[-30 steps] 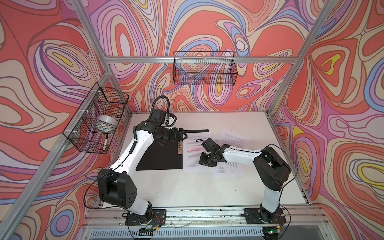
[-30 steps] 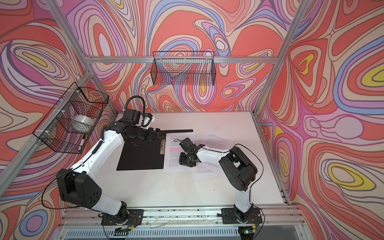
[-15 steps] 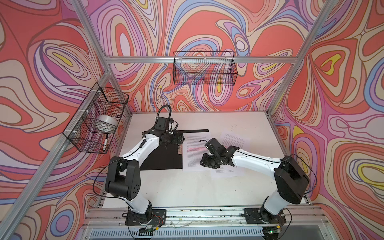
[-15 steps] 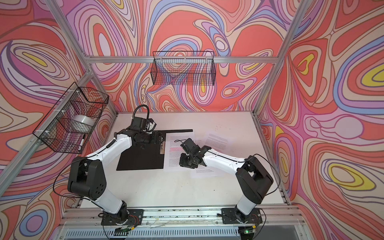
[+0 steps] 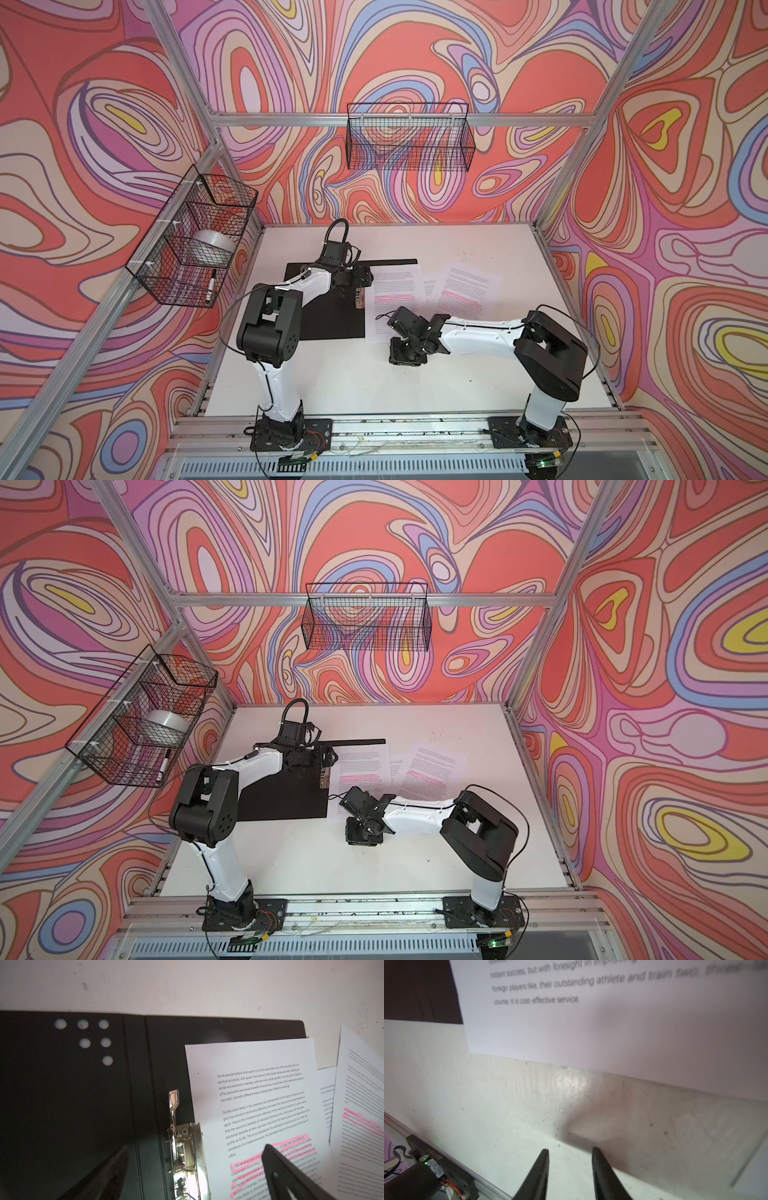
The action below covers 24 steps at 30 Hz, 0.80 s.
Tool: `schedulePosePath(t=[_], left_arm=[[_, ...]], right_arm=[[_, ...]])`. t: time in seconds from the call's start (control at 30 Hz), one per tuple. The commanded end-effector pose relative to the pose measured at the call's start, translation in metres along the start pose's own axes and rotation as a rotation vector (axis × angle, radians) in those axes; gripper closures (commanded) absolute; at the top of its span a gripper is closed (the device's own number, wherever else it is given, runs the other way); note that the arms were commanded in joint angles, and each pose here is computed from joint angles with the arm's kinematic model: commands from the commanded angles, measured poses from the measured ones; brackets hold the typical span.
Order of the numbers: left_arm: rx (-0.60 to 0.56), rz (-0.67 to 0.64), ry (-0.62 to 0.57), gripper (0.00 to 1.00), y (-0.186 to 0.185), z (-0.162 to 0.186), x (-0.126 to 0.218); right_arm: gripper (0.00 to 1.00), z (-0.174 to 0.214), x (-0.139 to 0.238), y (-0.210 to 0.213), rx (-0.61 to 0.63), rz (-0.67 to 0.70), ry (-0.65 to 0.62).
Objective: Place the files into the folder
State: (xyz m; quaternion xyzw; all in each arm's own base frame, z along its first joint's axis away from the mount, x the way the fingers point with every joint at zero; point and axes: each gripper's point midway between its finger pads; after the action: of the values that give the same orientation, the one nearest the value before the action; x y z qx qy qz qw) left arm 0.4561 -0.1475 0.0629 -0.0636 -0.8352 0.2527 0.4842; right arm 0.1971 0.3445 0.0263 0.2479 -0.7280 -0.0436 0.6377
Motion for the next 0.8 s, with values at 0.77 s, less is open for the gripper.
schedulePosePath(t=[0.77], left_arm=[[0.158, 0.053, 0.044, 0.00, 0.007, 0.020, -0.019]], right_arm=[[0.59, -0.045, -0.038, -0.001, 0.082, 0.127, -0.025]])
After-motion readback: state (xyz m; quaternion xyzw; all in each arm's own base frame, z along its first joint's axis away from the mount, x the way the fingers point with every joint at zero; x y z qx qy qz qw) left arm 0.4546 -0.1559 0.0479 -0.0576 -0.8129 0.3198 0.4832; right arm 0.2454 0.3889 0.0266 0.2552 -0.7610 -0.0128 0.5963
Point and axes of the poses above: each gripper's point midway between its finger pads, its own x axis back along the fingers, its own y axis along the line the jaws close on, z = x × y, and after that the axes turned 15 degrees about x, right-handed
